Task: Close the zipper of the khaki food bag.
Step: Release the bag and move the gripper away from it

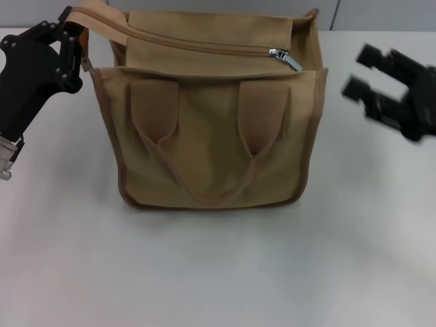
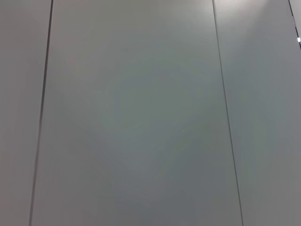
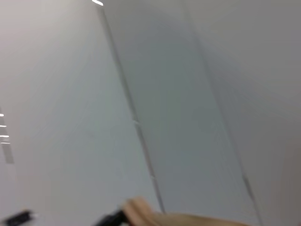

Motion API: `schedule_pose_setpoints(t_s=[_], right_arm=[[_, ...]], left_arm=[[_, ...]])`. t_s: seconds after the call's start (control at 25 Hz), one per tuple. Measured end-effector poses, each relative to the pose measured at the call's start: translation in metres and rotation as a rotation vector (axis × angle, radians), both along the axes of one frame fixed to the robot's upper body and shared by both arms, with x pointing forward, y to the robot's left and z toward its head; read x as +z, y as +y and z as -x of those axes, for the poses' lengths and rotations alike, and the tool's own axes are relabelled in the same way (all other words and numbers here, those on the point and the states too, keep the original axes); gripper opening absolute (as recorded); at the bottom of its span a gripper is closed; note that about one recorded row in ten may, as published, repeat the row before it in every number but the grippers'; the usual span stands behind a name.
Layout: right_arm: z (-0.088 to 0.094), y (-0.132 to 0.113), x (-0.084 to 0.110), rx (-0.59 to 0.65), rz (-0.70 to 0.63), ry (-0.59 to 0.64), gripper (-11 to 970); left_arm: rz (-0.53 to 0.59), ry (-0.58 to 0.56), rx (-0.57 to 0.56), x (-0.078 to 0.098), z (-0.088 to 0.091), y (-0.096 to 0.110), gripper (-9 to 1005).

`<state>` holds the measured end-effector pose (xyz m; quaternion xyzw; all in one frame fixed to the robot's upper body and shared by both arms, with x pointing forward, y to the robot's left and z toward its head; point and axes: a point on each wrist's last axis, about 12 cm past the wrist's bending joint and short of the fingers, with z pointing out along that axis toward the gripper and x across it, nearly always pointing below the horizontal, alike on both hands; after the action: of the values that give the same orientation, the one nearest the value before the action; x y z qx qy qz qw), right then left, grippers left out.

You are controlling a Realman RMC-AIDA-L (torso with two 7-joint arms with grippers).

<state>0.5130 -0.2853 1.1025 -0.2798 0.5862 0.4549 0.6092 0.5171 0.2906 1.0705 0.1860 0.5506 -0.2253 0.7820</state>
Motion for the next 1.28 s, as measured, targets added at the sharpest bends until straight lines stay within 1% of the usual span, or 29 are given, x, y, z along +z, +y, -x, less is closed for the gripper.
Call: schedule_pose_setpoints(t_s=[0.16,0.32,0.36,0.4,0.52,0.68,0.92,1.04,1.2,1.24,1.28], right_arm=[[0.031,-0.008,-0.010,0.064,0.044,-0.107,676],[0.049,-0.006,-0.026,0.149,0.151,-0.117,771],[0.054,-0.001,-0.035,0.195,0.202,-0.097,795],[0.054,-0.001,-0.035,0.195,0.202,-0.097,795],[0.053,0.010,-0.051,0.246,0.291,-0.057,795],[0.051,0.015,-0.057,0.241,0.324,-0.038,795],[0.048,0.017,-0.057,0.233,0.330,-0.040,795],[0.047,0.018,-0.057,0.236,0.331,-0.042,795],[0.044,0.019,-0.056,0.240,0.332,-0.048,795],[0.044,0.019,-0.055,0.242,0.332,-0.048,795],[0.043,0.020,-0.055,0.242,0.332,-0.047,795]], left_arm=[[0.000,0.004,0.000,0.000,0.000,0.000,21],[0.000,0.008,0.000,-0.001,0.000,0.000,20],[0.000,0.010,0.000,-0.001,0.000,0.000,20],[0.000,0.010,0.000,-0.001,0.000,0.000,26],[0.000,0.014,0.002,-0.002,0.000,0.000,45],[0.002,0.025,-0.001,-0.002,0.000,0.000,71],[0.052,0.073,-0.019,-0.003,-0.001,0.003,109],[0.074,0.124,-0.029,-0.003,-0.002,0.008,128],[0.070,0.219,-0.096,-0.001,-0.003,0.020,153],[0.071,0.254,-0.123,0.002,-0.003,0.025,204],[0.071,0.254,-0.123,0.002,-0.003,0.025,256]])
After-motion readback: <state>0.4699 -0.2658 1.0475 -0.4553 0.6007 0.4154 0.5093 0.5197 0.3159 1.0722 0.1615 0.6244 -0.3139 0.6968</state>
